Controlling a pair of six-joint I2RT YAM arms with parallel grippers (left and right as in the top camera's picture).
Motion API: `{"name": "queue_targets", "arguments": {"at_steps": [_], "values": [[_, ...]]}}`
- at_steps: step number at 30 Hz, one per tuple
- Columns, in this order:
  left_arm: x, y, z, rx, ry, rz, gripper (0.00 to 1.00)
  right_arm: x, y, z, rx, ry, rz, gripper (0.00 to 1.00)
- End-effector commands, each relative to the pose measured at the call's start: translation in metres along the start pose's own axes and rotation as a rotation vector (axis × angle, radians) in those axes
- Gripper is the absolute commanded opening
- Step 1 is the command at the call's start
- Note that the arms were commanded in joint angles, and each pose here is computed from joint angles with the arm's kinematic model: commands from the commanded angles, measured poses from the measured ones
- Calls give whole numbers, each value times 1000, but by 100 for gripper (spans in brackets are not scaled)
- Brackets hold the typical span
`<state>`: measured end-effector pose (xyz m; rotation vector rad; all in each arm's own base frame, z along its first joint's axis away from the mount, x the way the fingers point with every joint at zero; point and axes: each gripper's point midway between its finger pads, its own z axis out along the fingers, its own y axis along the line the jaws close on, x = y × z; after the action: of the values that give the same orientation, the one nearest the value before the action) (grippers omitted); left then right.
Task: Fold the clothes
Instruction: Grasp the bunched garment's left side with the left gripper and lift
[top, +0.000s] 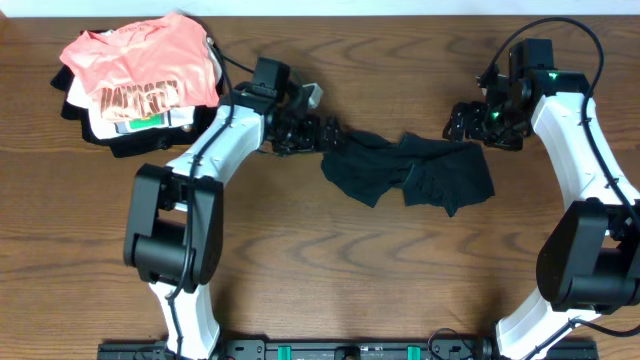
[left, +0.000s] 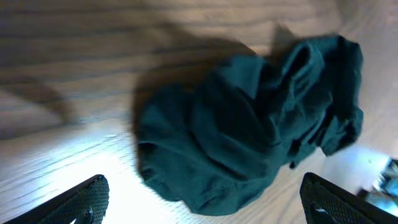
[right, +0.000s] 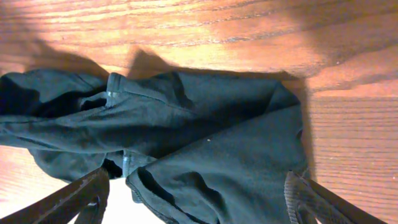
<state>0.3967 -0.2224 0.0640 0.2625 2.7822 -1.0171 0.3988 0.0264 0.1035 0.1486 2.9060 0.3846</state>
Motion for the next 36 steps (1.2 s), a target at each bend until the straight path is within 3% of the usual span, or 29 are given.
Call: {"name": "queue_targets", "arguments": {"at_steps": [1,22,24,26,28,32,36], "values": [[10,-7,14,71,50,26,98,-7,2,-12,-16,-36,-25,88],[30,19,58,39,137,2,100,-4,2,-11,-15,-25,-33,88],[31,14,62,44,137,23,87,-4,2,-11,-15,-25,-33,88],[32,6,67,51,138,49,45,-3,2,-11,-15,-22,-32,88],[33,2,70,54,140,63,27,-3,2,-11,-14,-19,-31,88],[31,6,67,50,135,48,6,-1,2,-11,-14,-12,-29,88],[24,20,50,38,114,-17,6,1,1,-11,-13,-3,-27,88]]}}
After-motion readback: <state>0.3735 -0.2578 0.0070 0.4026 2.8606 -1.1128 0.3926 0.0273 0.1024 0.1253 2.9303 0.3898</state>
